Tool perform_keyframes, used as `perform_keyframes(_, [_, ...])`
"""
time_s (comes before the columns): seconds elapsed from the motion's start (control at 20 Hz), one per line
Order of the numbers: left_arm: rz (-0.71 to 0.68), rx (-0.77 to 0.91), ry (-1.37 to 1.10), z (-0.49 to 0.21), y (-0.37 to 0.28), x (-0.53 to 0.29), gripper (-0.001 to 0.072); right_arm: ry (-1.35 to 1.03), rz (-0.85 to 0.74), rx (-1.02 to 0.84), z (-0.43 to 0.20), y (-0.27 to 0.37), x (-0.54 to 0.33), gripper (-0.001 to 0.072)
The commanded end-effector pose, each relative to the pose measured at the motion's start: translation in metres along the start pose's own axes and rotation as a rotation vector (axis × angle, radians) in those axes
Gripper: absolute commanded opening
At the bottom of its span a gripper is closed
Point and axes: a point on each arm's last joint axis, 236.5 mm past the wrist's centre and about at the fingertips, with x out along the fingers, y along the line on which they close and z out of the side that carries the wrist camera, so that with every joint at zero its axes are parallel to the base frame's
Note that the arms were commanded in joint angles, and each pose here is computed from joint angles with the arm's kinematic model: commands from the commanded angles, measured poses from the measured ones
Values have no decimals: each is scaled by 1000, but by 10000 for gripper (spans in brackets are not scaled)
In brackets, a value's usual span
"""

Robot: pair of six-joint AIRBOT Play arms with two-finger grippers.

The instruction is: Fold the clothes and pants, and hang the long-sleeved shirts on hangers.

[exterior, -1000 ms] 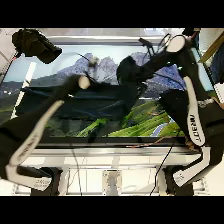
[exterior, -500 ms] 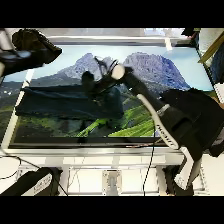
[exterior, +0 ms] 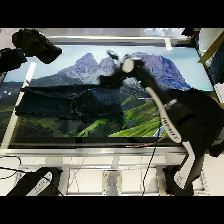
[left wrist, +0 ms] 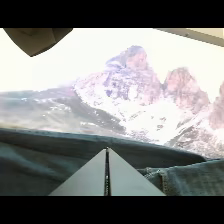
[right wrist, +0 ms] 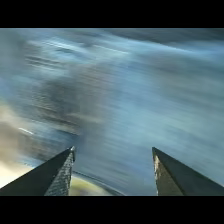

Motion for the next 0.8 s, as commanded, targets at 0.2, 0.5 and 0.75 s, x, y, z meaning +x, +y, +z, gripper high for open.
perform_keyframes(0.2, [12,1,4,-1,3,-2,15,145,294,304,-36,-119,-17,543])
perform_keyframes(0.5, [11,0,4,-1,3,-2,15,170,541,466,-43,-116,43,666])
perform_keyframes(0.75, [9,-4,5,-1,3,-2,15,136,533,471,-37,-77,91,656])
